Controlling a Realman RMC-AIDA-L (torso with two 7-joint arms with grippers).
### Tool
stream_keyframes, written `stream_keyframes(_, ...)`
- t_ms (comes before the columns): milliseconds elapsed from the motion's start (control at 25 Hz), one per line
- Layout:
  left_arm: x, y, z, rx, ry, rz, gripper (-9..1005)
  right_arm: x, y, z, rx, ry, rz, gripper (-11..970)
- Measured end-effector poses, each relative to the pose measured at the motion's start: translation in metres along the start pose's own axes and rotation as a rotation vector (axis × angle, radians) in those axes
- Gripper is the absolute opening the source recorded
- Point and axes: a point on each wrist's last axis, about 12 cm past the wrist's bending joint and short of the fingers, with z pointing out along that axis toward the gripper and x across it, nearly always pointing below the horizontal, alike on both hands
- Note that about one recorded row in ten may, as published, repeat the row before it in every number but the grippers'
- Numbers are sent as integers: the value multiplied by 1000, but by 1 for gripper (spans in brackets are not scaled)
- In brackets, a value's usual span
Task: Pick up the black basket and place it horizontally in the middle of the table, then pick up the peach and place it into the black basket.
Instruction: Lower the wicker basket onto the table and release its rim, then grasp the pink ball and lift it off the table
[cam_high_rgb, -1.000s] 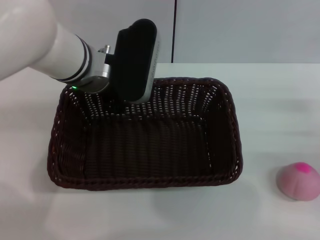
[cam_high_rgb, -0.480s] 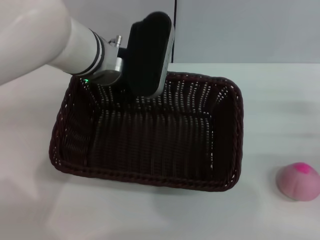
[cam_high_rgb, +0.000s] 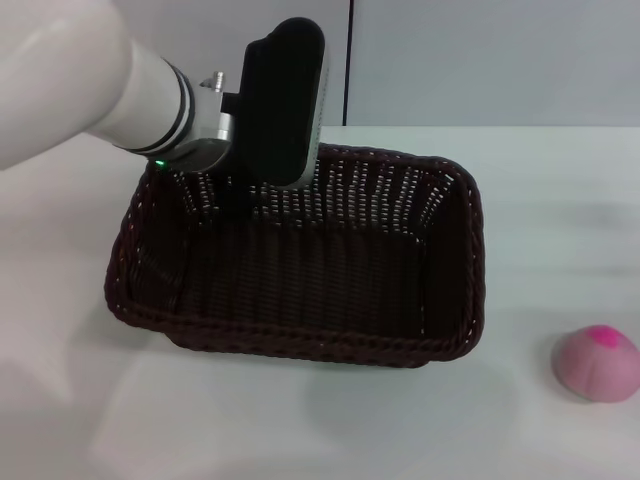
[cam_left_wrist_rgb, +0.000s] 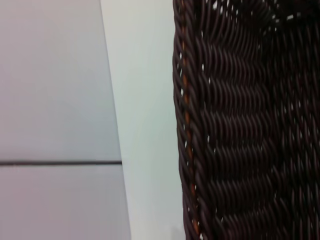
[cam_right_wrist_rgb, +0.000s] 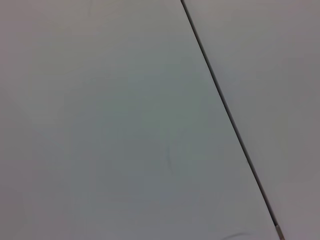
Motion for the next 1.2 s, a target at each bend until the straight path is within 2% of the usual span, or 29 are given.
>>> stream_keyframes(120, 6, -3, 2, 3, 29, -31, 779, 0, 0, 0, 0, 0, 0, 483)
stream_keyframes(440, 14, 2, -10, -44, 31, -87, 781, -1, 1, 0, -8, -5, 1, 478)
stream_keyframes(560, 23, 9, -29, -97, -13, -172, 781, -2, 2, 1, -17, -13, 1, 476)
stream_keyframes(640, 23, 9, -29, -97, -13, -172, 782, -3, 3, 1, -36, -21, -4, 474)
stream_keyframes(680, 23, 9, -29, -97, -13, -172, 782, -5, 4, 1, -49, -27, -7, 474)
stream_keyframes(720, 36, 12, -49, -156, -78, -269, 782, -6, 5, 0, -66, -34, -10, 473)
stream_keyframes(760, 36, 12, -49, -156, -78, -269, 782, -9, 5, -2, -87, -43, -13, 472)
stream_keyframes(800, 45, 12, -57, -185, -95, -318, 782, -17, 2, -4, -141, -53, -5, 472)
stream_keyframes(880, 45, 12, -57, -185, -95, -318, 781, -22, 0, -5, -169, -51, 3, 470)
stream_keyframes(920, 55, 11, -66, -216, -126, -382, 781, -29, -1, -5, -217, -40, 4, 469)
stream_keyframes(960, 55, 11, -66, -216, -126, -382, 780, -36, -3, -5, -267, -17, 3, 469)
stream_keyframes(1000, 78, -3, -85, -293, -263, -555, 780, -53, -5, -3, -399, 67, -27, 468)
stream_keyframes(1040, 89, -11, -89, -330, -320, -624, 780, -53, -5, -3, -399, 67, -27, 467)
stream_keyframes(1080, 89, -11, -89, -330, -320, -624, 779, -59, -5, 0, -437, 95, -38, 467)
stream_keyframes(1160, 106, -28, -97, -401, -433, -742, 778, -79, -5, 7, -534, 233, -46, 465)
stream_keyframes(1200, 116, -41, -98, -432, -509, -820, 778, -94, -3, 12, -583, 347, -65, 465)
